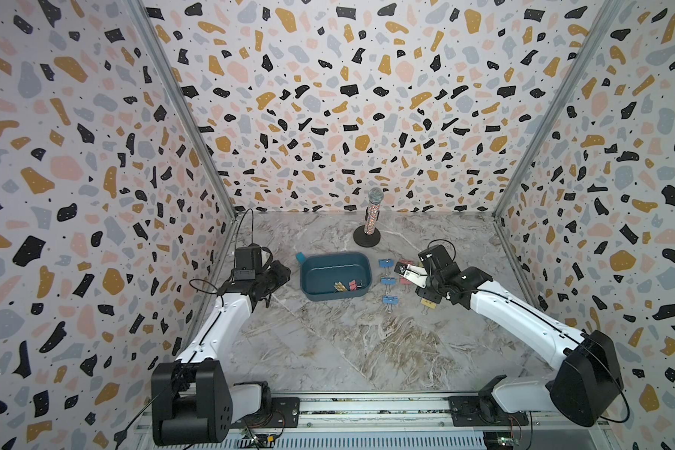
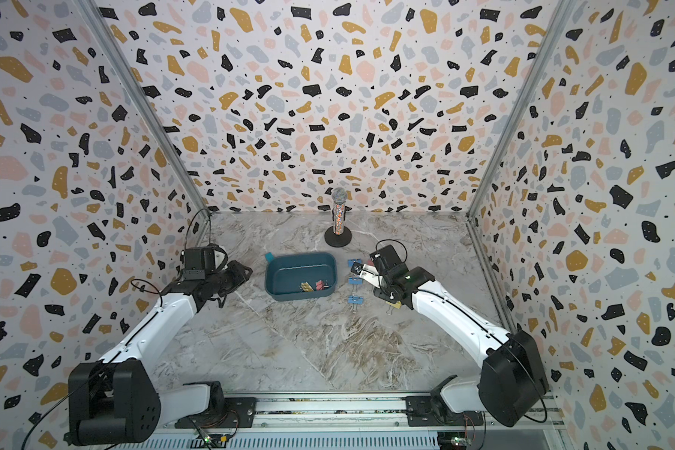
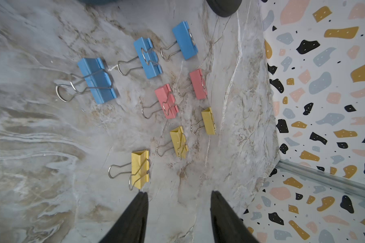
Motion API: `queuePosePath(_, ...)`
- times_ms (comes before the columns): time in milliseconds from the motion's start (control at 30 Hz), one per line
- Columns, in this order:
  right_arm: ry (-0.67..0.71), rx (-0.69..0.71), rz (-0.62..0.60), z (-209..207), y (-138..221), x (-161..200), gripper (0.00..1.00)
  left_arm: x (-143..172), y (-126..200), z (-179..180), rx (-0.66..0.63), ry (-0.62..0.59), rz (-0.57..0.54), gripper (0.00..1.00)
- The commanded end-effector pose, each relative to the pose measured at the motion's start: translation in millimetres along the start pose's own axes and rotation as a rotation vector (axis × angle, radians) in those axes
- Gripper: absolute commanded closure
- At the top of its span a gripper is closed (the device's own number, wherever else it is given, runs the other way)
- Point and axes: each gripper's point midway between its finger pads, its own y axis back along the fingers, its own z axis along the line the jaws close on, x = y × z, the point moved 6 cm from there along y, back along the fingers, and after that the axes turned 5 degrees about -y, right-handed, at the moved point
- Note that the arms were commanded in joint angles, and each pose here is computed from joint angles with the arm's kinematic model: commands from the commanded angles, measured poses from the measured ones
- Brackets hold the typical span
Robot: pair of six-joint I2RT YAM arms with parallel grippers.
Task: Take out the binder clips from the storage box
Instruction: Pick up the binder clip from the storage box.
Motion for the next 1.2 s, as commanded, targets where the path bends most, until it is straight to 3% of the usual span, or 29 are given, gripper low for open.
queuePosePath(0, -0.028, -0.067, -0.049, 4.4, 13.3, -3.0, 0.48, -3.3, -2.2, -3.5, 0.02, -0.018, -0.011, 0.69)
queuePosePath(467, -0.17, -0.293, -0.383, 7.2, 35.4, -63.9, 0.52, -6.8, -9.9, -6.2, 0.03, -0.004, 0.007, 0.69)
queuePosePath(633, -0.106, -0.314, -0.487, 5.4, 37.5, -85.1, 0.51, -7.1, -11.5, -7.9, 0.027, 0.016, 0.004, 0.69)
queuePosePath(933, 0.029, -0.403, -0.484, -5.7, -6.1, -136.2, 0.53, -16.8, -12.5, -10.5, -0.012, -0.02, -0.032, 0.69)
queuePosePath(1167, 0.009, -0.5, -0.439, -20.3, -40.0, -169.7, 0.53, -24.9, -20.9, -18.2, 0.005, -0.039, 0.002, 0.69)
